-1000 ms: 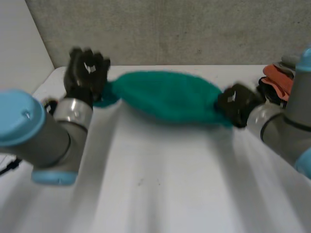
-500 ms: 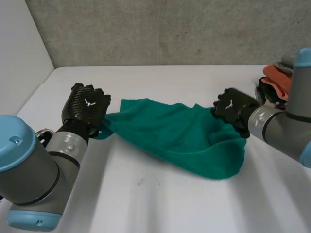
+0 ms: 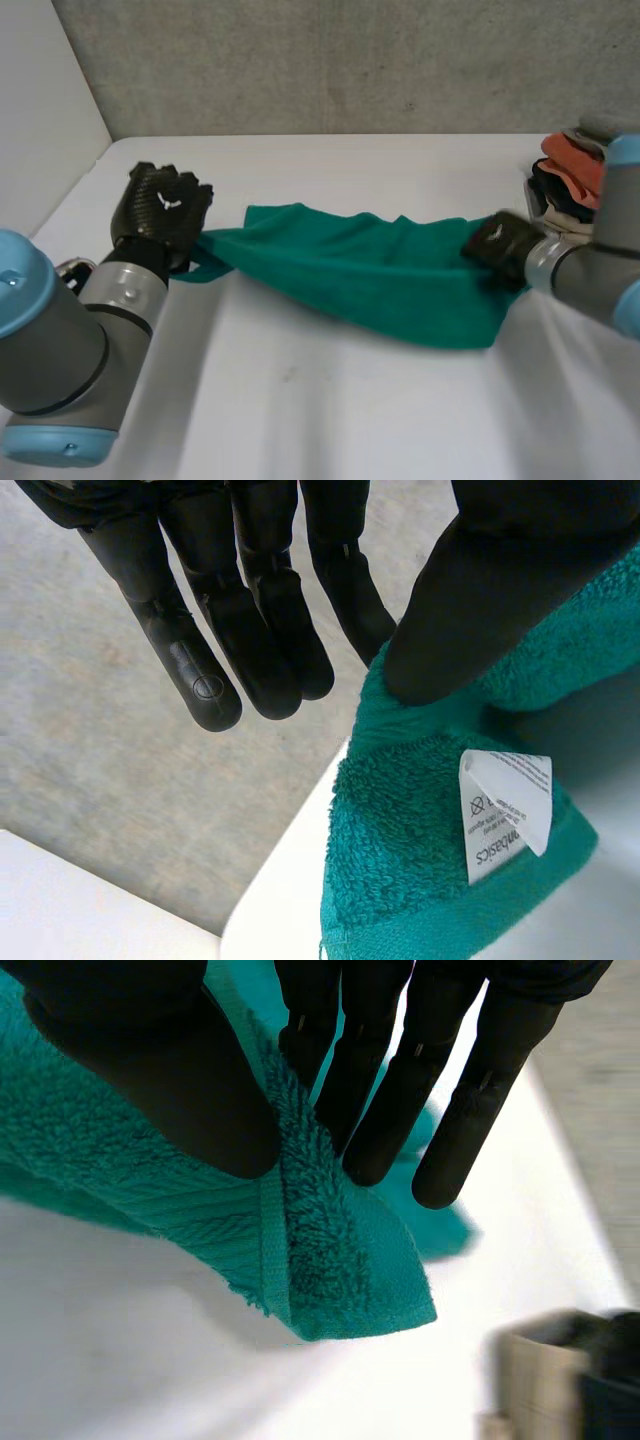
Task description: Fold the laundry.
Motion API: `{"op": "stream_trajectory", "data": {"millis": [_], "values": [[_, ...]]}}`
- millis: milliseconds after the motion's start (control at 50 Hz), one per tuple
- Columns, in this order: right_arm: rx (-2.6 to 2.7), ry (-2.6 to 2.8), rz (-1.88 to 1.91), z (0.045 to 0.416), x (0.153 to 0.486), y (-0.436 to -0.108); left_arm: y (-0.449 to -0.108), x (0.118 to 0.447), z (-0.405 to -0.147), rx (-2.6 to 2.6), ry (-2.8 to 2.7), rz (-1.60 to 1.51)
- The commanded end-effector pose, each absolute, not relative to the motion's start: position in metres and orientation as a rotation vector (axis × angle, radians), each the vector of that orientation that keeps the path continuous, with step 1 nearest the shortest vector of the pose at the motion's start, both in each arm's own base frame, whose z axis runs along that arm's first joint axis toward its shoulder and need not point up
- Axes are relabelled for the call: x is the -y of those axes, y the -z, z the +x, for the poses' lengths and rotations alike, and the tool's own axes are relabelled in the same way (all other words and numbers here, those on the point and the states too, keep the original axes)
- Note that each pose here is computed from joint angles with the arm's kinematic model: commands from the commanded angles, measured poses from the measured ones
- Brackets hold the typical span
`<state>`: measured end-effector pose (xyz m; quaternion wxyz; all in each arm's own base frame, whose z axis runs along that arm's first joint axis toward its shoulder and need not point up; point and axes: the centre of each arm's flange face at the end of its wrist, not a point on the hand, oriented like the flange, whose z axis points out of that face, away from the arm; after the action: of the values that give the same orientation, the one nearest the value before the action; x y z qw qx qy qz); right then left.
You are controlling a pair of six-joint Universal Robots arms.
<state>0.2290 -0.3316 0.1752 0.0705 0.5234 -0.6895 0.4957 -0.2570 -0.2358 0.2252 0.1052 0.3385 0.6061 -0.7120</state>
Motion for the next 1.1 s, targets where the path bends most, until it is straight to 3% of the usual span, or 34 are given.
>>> {"op": "stream_trajectory", "data": {"millis": [20,160,280,340,420,480,580,620,680,740,780,880,1100], "values": [[1.995,-1.712,1.348,0.211,0.316,-0.26,-0.271,0.227,-0.248,-1.67,2.219,0.902],[2.056,-1.554,1.341,0.18,0.274,-0.303,-0.307,0.207,-0.235,-1.602,2.274,0.85],[2.172,-1.313,1.454,0.167,0.256,-0.282,-0.283,0.198,-0.231,-1.758,2.124,0.975],[2.202,-1.287,1.457,0.168,0.261,-0.271,-0.248,0.21,-0.236,-1.873,1.995,1.065],[2.231,-1.331,1.416,0.183,0.291,-0.245,-0.214,0.243,-0.249,-1.931,1.903,1.116],[2.176,-1.406,1.358,0.194,0.309,-0.246,-0.212,0.268,-0.26,-1.899,1.932,1.093],[1.909,-1.693,1.136,0.217,0.359,-0.285,-0.261,0.329,-0.287,-1.59,2.156,0.969],[1.716,-1.933,0.976,0.23,0.377,-0.321,-0.306,0.347,-0.293,-1.357,2.298,0.842],[1.435,-2.243,0.752,0.237,0.387,-0.367,-0.365,0.359,-0.29,-1.054,2.462,0.607],[1.265,-2.377,0.627,0.234,0.382,-0.395,-0.39,0.359,-0.287,-0.911,2.527,0.489],[1.262,-2.378,0.633,0.234,0.376,-0.396,-0.394,0.357,-0.286,-0.897,2.533,0.453],[1.456,-2.262,0.745,0.234,0.371,-0.364,-0.351,0.355,-0.282,-1.111,2.427,0.568],[1.999,-1.862,1.042,0.235,0.356,-0.236,-0.216,0.326,-0.269,-1.588,2.167,0.839]]}}
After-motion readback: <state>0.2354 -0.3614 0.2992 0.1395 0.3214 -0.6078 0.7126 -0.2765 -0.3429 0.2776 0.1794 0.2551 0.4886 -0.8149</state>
